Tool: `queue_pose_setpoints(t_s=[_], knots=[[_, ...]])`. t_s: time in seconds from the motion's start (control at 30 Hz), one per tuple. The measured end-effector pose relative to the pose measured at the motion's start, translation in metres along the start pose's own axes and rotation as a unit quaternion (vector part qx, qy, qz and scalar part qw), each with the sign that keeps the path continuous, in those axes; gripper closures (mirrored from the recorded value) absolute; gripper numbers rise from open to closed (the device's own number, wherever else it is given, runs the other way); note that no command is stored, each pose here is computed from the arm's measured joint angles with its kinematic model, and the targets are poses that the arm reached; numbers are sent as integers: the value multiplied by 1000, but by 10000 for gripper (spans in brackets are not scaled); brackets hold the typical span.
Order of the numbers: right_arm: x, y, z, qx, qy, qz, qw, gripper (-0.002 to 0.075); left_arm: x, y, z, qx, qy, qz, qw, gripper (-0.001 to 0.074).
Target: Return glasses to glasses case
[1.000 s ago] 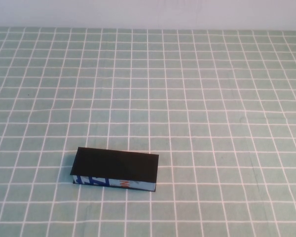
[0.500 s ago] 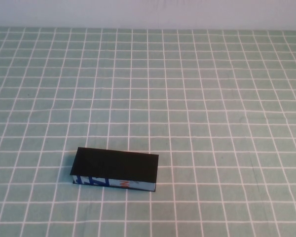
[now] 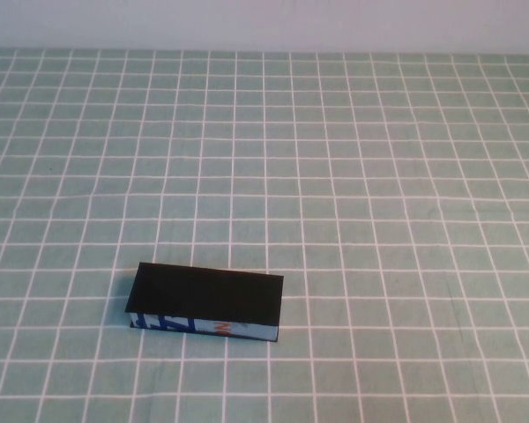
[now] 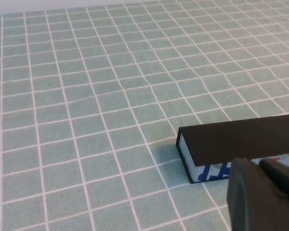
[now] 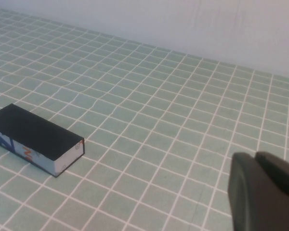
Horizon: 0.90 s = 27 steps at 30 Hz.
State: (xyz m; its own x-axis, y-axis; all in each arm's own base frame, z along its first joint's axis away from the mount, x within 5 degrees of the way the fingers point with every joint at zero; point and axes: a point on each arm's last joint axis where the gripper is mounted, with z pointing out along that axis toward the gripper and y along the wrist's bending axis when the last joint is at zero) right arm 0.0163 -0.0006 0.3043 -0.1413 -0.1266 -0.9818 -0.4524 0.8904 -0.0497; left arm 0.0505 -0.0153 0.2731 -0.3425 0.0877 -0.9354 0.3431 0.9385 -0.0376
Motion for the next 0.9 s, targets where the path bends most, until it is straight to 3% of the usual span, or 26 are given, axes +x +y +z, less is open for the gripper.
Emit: queue_pose_setpoints(t_s=[0.53, 0.9], knots=[[7, 0, 4, 0, 17, -1, 1000, 737, 0, 0, 1, 0, -2, -2, 1000, 736], [8, 0, 4, 0, 22, 0, 1000, 737, 33, 5, 19, -36, -3, -4, 999, 736]])
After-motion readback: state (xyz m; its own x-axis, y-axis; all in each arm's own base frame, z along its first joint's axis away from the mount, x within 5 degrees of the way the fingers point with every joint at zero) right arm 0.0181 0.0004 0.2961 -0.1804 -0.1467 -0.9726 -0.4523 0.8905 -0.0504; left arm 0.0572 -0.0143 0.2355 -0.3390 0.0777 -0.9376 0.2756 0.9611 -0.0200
